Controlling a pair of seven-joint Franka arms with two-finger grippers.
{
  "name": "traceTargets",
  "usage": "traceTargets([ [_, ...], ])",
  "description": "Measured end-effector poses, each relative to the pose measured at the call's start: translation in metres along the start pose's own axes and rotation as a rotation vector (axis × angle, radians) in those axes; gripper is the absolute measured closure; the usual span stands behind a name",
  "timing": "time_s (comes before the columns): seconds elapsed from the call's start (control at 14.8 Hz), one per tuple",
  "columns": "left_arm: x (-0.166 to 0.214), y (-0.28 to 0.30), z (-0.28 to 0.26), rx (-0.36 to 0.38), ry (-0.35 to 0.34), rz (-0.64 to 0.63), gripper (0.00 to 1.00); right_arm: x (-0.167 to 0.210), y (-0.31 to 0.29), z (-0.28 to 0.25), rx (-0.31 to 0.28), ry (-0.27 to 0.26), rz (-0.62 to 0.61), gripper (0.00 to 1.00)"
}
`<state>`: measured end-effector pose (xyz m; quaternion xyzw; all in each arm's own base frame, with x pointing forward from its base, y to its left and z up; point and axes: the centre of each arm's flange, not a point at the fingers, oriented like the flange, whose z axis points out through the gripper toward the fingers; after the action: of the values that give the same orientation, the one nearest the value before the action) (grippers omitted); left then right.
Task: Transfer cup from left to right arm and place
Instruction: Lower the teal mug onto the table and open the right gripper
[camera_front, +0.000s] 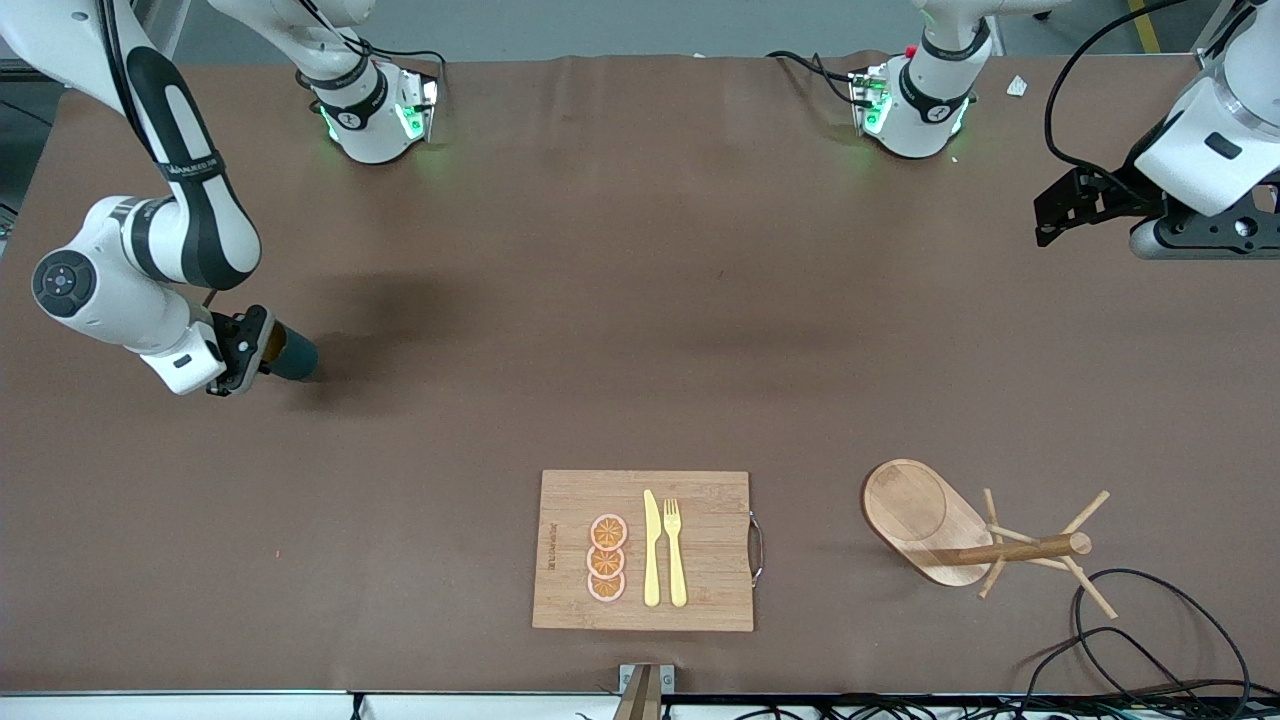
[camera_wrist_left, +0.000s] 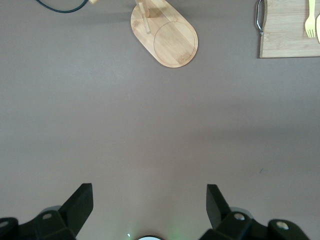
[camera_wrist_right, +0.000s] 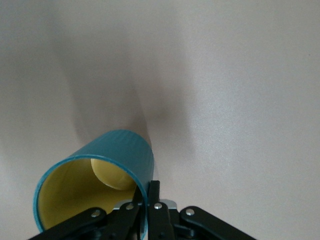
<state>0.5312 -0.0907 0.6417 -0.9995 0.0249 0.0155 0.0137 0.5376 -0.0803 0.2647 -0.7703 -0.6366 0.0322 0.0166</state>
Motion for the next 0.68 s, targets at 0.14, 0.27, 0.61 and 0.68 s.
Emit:
traceTargets([
  [0.14,0.0,0.0,0.0,0.0,-0.001,0.0,0.0,0.002,-0.001,0.002,-0.011,-0.003,-0.011,0.96],
  [0.27,0.0,0.0,0.0,0.0,-0.001,0.0,0.0,0.006,-0.003,0.005,-0.024,-0.005,-0.022,0.96],
  [0.61,-0.001,0.0,0.0,0.0,-0.004,0.0,0.0,0.012,-0.004,0.006,-0.024,-0.006,-0.035,0.96],
  [0.68,-0.001,0.0,0.0,0.001,-0.005,0.001,0.0,0.013,-0.004,0.006,-0.024,-0.006,-0.037,0.93],
])
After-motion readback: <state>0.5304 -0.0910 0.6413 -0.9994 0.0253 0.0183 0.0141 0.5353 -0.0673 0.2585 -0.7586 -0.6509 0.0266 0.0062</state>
